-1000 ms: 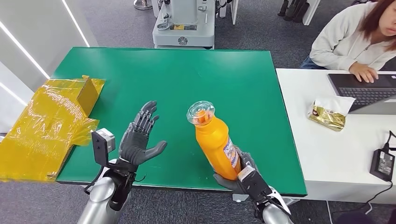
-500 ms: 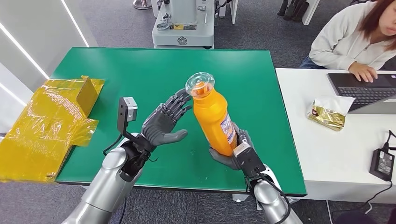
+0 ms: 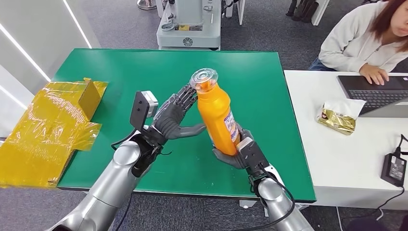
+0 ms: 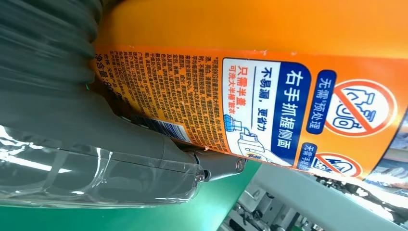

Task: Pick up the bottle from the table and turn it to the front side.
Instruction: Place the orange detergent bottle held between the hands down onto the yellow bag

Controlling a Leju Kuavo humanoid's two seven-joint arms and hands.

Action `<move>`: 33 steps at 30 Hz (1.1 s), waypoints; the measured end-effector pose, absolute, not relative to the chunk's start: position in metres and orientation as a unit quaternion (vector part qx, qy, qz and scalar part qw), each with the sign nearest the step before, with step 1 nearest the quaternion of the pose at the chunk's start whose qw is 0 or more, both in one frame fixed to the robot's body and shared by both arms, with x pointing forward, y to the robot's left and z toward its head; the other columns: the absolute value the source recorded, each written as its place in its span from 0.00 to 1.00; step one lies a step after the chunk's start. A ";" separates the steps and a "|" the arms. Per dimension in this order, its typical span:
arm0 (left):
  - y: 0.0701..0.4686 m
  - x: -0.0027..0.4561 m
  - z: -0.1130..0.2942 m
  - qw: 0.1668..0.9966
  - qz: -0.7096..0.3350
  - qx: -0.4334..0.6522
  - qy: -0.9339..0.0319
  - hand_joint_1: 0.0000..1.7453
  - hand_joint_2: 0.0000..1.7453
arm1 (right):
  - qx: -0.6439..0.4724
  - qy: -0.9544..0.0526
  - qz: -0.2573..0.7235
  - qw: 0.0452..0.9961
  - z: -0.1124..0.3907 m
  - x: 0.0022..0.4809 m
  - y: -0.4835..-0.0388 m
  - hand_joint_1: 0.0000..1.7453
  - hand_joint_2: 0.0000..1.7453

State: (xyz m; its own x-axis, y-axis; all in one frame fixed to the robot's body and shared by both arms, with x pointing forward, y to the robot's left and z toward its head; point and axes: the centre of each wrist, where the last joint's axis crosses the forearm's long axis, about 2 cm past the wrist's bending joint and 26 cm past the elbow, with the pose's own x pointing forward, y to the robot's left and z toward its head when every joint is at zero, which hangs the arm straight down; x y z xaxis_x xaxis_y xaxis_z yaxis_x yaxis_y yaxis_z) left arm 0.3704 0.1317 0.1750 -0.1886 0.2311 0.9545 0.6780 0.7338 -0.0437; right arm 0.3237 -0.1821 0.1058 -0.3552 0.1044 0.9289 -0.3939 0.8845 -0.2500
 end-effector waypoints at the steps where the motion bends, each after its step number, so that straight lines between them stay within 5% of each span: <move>1: 0.130 0.370 0.175 0.559 -0.203 -0.303 -0.744 0.00 1.00 | 0.092 -0.791 0.223 0.562 0.106 0.325 -0.181 1.00 1.00; 21: 0.095 0.372 0.175 0.630 -0.165 -0.426 -0.629 0.00 1.00 | 0.049 -0.772 0.248 0.583 0.094 0.338 -0.177 1.00 1.00; 33: 0.080 0.388 0.191 0.607 -0.225 -0.316 -0.694 0.04 1.00 | 0.044 -0.770 0.246 0.588 0.096 0.340 -0.171 1.00 1.00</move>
State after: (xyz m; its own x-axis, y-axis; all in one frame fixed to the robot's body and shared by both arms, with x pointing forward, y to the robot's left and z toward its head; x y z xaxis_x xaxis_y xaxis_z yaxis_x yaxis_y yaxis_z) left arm 0.3883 0.0797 0.1910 -0.0629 0.1650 0.9843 0.7106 0.6999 -0.0719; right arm 0.3398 -0.1713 0.0964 -0.3055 0.2211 0.9262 -0.3573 0.8750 -0.3267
